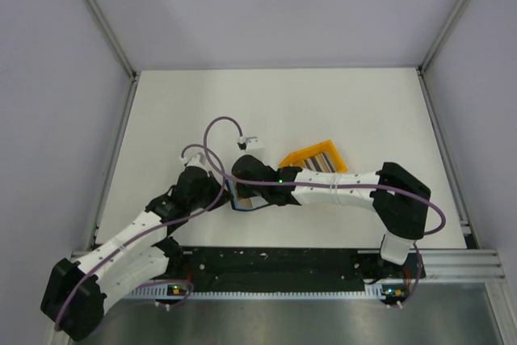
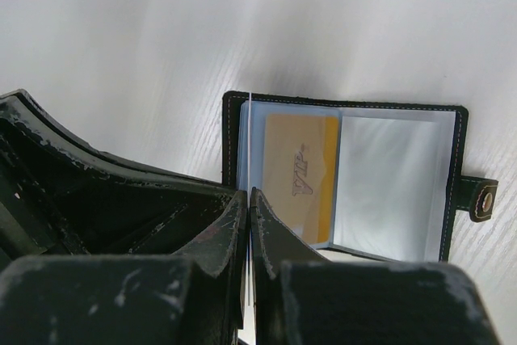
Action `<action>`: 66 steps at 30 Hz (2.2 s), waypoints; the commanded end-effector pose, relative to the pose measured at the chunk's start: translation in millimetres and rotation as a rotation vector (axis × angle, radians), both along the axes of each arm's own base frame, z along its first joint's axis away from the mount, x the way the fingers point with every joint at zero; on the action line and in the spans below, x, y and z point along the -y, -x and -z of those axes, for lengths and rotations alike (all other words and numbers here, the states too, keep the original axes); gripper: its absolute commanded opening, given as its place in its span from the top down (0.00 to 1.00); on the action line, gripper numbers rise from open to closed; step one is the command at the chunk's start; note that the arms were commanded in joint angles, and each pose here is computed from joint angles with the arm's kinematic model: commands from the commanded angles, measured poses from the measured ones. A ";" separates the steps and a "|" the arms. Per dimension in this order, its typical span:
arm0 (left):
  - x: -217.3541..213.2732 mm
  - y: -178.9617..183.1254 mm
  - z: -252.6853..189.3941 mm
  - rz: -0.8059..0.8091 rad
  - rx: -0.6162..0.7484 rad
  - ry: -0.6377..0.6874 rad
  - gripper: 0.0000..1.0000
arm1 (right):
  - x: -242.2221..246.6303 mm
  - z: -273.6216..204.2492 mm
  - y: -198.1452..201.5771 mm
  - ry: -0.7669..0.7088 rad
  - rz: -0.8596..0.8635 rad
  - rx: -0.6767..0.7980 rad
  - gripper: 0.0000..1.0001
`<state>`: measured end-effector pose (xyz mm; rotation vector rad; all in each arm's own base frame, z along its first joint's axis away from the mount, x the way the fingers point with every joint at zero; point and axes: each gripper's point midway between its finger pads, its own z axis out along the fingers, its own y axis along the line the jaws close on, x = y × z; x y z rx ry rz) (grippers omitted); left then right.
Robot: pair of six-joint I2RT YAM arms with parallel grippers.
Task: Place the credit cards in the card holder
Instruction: Turn over the card slot in the card holder.
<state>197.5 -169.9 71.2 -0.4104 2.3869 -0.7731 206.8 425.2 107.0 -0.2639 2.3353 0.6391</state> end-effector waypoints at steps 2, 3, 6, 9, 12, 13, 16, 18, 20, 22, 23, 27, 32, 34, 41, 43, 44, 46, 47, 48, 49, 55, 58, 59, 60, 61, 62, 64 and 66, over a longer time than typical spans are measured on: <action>8.0 -8.0 -17.2 0.004 0.057 0.052 1.00 | -19.1 -31.3 -2.3 -0.095 -0.006 0.035 1.00; 7.8 -8.2 -17.1 0.004 0.058 0.050 1.00 | -20.5 -35.5 -1.5 -0.110 -0.010 0.038 1.00; 8.4 -8.6 -19.7 0.004 0.066 0.058 1.00 | -20.9 -36.1 -1.6 -0.115 -0.009 0.039 1.00; 8.6 -9.8 -20.8 0.004 0.071 0.059 1.00 | -23.1 -32.5 0.2 -0.112 -0.018 0.027 1.00; 8.7 -9.3 -20.5 0.006 0.070 0.057 1.00 | -21.5 -27.0 -1.3 -0.095 -0.009 0.024 1.00; 8.5 -9.3 -20.6 0.004 0.070 0.058 1.00 | -20.9 -24.4 -0.9 -0.085 -0.009 0.023 1.00; 7.8 -8.7 -18.9 0.003 0.065 0.054 1.00 | -17.2 -20.1 -2.7 -0.060 0.000 0.024 1.00; 7.4 -8.9 -18.6 -0.002 0.063 0.053 1.00 | -15.2 -20.1 -3.4 -0.050 0.006 0.031 1.00; 7.3 -9.0 -19.1 -0.003 0.064 0.056 1.00 | -11.4 -16.3 -4.0 -0.028 0.013 0.031 1.00; 7.6 -8.8 -19.1 -0.001 0.063 0.054 1.00 | -9.9 -13.5 -5.6 -0.016 0.017 0.030 1.00; 7.5 -9.2 -19.6 -0.001 0.065 0.053 1.00 | -9.5 -11.6 -5.0 -0.010 0.016 0.029 1.00; 7.2 -8.8 -19.4 0.000 0.063 0.050 1.00 | -6.8 -9.7 -6.1 0.009 0.020 0.033 1.00; 5.4 -8.5 -16.7 -0.005 0.059 0.040 1.00 | -4.2 -15.8 -8.1 0.013 0.021 0.053 1.00; 3.7 -7.7 -14.9 -0.010 0.052 0.031 1.00 | -5.2 -22.2 -8.8 0.005 0.014 0.065 1.00; -0.8 -5.2 -5.5 -0.026 0.028 0.011 1.00 | -16.8 -34.1 -2.1 -0.030 -0.062 0.064 1.00; -1.3 -4.9 -4.5 -0.028 0.025 0.010 1.00 | -17.8 -35.5 -2.5 -0.035 -0.063 0.067 1.00; -1.2 -5.1 -4.8 -0.028 0.027 0.011 1.00 | -16.6 -35.1 -3.7 -0.030 -0.058 0.069 1.00; -0.9 -5.0 -5.2 -0.027 0.026 0.011 1.00 | -15.4 -32.6 -3.9 -0.021 -0.054 0.071 1.00; -0.9 -5.3 -5.5 -0.028 0.027 0.013 1.00 | -15.6 -30.9 -3.3 -0.018 -0.056 0.066 1.00; -0.5 -5.3 -6.1 -0.025 0.029 0.013 1.00 | -15.2 -28.4 -3.7 -0.012 -0.057 0.064 1.00; -0.9 -5.4 -5.9 -0.027 0.028 0.012 1.00 | -16.3 -28.6 -2.6 -0.013 -0.062 0.061 1.00; -1.0 -5.2 -6.6 -0.023 0.029 0.008 1.00 | -20.3 -27.1 2.0 -0.016 -0.088 0.045 1.00; -1.6 -4.8 -4.6 -0.028 0.025 0.010 1.00 | -32.9 -41.6 9.5 -0.088 -0.162 0.051 1.00; -1.8 -4.5 -4.0 -0.028 0.023 0.008 1.00 | -34.3 -45.9 11.9 -0.107 -0.171 0.052 1.00; -1.1 -4.3 -4.3 -0.026 0.023 0.011 1.00 | -34.8 -50.0 12.2 -0.121 -0.174 0.058 1.00; -1.4 -4.6 -4.7 -0.027 0.024 0.010 1.00 | -33.6 -52.9 11.8 -0.126 -0.172 0.064 1.00; -1.4 -4.6 -5.0 -0.026 0.024 0.009 1.00 | -30.9 -55.2 9.0 -0.126 -0.155 0.073 1.00; -1.7 -4.5 -4.6 -0.025 0.025 0.005 1.00 | -24.9 -52.1 5.2 -0.107 -0.124 0.080 1.00; -1.3 -4.6 -5.3 -0.024 0.025 0.007 1.00 | -20.5 -48.0 2.3 -0.087 -0.098 0.081 1.00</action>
